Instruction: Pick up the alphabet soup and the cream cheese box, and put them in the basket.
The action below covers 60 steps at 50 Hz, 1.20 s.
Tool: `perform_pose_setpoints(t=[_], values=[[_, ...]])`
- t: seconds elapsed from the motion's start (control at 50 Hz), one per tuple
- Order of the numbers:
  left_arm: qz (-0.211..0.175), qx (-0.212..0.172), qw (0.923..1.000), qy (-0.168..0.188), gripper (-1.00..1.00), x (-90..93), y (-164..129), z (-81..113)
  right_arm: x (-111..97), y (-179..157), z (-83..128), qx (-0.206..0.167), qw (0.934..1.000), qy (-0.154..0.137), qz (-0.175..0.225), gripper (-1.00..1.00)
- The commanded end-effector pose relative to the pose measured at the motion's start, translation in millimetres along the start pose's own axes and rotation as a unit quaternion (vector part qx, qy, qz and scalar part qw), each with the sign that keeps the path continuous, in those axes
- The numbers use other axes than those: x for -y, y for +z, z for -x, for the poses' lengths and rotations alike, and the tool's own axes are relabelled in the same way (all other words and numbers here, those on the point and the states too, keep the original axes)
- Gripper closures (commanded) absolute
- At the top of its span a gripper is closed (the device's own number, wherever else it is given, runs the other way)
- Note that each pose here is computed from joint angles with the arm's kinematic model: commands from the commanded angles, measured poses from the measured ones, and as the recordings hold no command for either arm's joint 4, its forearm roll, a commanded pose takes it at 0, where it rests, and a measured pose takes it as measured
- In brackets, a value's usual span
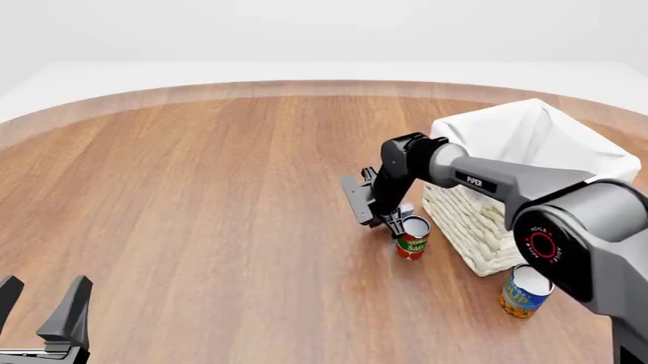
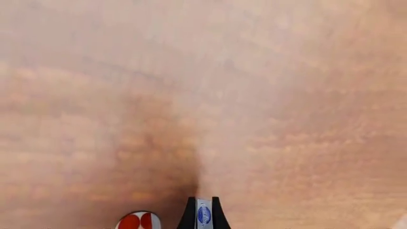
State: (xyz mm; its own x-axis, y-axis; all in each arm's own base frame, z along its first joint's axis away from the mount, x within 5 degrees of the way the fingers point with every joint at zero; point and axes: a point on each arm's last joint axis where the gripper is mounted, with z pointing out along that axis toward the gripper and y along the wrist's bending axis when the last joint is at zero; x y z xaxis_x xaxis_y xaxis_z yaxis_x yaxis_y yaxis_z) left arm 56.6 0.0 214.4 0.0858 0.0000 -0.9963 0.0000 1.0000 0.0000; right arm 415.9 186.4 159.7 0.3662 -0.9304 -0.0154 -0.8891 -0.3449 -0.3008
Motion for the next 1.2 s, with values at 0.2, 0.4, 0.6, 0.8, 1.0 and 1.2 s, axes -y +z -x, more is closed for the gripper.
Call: perform_pose_setpoints(t=[0.2,0.4,0.6,0.8,1.0,1.2], values=[[0.0,0.0,1.0,0.0,-1.0,0.0,0,0.0,1,-13,4,0.002,0.9998,-0.011,-0.016,1.0],[0.0,0.0,1.0,0.0,-1.0,0.0,0,0.0,1,-19,4,0.002,0.9997,-0.013,-0.021,1.0],[0.0,0.0,1.0,0.0,-1.0,0.0,0,0.0,0,-26,4,0.002,0.9994,-0.018,-0.03,1.0],[0.0,0.0,1.0,0.0,-1.0,0.0,0,0.0,-4,-37,14,0.006,0.9984,-0.035,-0.044,1.0],[0.0,0.0,1.0,0.0,-1.0,0.0,0,0.0,-12,-44,21,0.01,0.9966,-0.057,-0.058,1.0],[0.0,0.0,1.0,0.0,-1.0,0.0,0,0.0,-12,-52,26,0.012,0.9962,-0.057,-0.065,1.0]])
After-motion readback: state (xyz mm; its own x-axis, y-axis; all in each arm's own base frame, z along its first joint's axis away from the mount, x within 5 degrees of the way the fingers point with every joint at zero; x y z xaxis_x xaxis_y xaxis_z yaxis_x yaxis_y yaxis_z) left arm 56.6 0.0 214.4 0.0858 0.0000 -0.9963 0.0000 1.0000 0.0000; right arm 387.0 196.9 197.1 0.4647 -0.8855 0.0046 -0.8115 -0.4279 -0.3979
